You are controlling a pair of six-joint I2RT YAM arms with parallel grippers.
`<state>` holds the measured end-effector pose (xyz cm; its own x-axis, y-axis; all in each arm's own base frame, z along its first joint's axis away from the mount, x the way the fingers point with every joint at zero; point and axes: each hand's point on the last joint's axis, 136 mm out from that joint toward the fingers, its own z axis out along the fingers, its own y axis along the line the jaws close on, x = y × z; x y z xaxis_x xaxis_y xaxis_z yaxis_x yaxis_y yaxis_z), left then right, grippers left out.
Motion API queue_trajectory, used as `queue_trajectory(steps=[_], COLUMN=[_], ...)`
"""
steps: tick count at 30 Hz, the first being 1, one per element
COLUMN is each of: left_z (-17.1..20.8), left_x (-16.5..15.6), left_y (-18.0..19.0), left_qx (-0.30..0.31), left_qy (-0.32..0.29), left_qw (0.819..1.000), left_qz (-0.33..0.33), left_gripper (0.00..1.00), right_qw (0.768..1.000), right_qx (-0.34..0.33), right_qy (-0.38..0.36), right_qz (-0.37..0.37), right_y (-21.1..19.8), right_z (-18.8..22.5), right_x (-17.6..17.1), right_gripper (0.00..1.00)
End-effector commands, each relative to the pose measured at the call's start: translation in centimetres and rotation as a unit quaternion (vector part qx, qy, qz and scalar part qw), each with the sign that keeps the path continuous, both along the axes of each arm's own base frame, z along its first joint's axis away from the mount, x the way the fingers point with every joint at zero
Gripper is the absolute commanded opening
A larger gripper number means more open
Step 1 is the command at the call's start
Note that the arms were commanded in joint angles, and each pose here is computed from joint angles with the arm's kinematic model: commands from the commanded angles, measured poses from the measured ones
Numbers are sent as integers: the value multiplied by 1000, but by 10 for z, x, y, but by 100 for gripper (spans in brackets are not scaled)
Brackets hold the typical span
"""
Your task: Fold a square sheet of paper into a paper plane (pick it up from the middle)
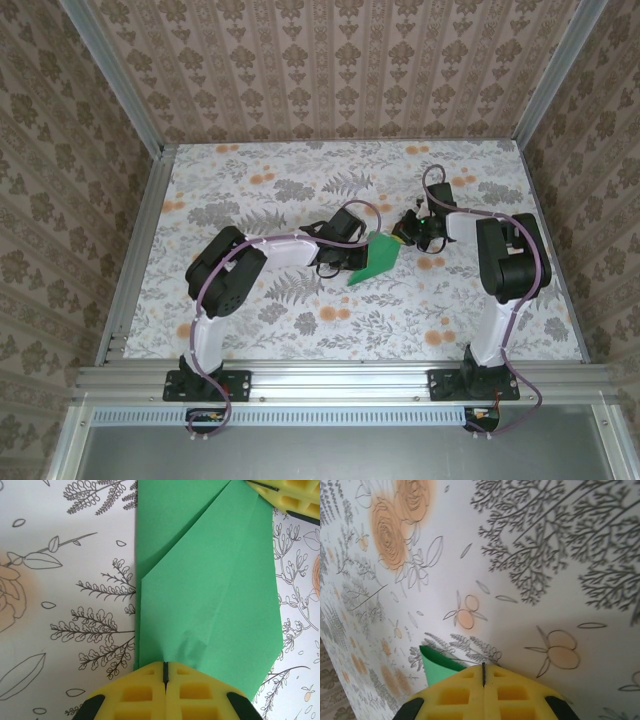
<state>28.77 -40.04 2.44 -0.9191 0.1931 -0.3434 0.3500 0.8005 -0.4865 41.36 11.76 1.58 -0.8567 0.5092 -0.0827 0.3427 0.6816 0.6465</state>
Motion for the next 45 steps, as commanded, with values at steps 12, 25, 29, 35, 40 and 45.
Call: queue_trajectory(steps=[12, 25, 29, 35, 40, 45], left_z=[-21, -20, -19, -17, -13, -2], left_x=[-9, -8, -7, -7, -7, -5], left_y=[14, 14, 13, 12, 11, 9], left_qx=[39, 39, 38, 37, 34, 25], left_qy=[23, 22, 21, 20, 17, 11], left_qw=[999, 999, 999, 999, 999, 1000], left_qz=[-9, -7, -5, -6, -7, -9], left_gripper=[0, 0, 0, 0, 0, 0], right_qw=[998, 998, 998, 997, 996, 995], right_qx=[-13, 0, 2, 19, 25, 7], right_qy=[-55, -44, -15, 10, 25, 44], right_qz=[-10, 42, 61, 77, 87, 85], right_y=[-6, 29, 43, 58, 64, 59], right_z=[50, 58, 38, 17, 5, -9], right_x=[12, -37, -50, -58, -60, -65], right_gripper=[5, 10, 9, 7, 6, 6])
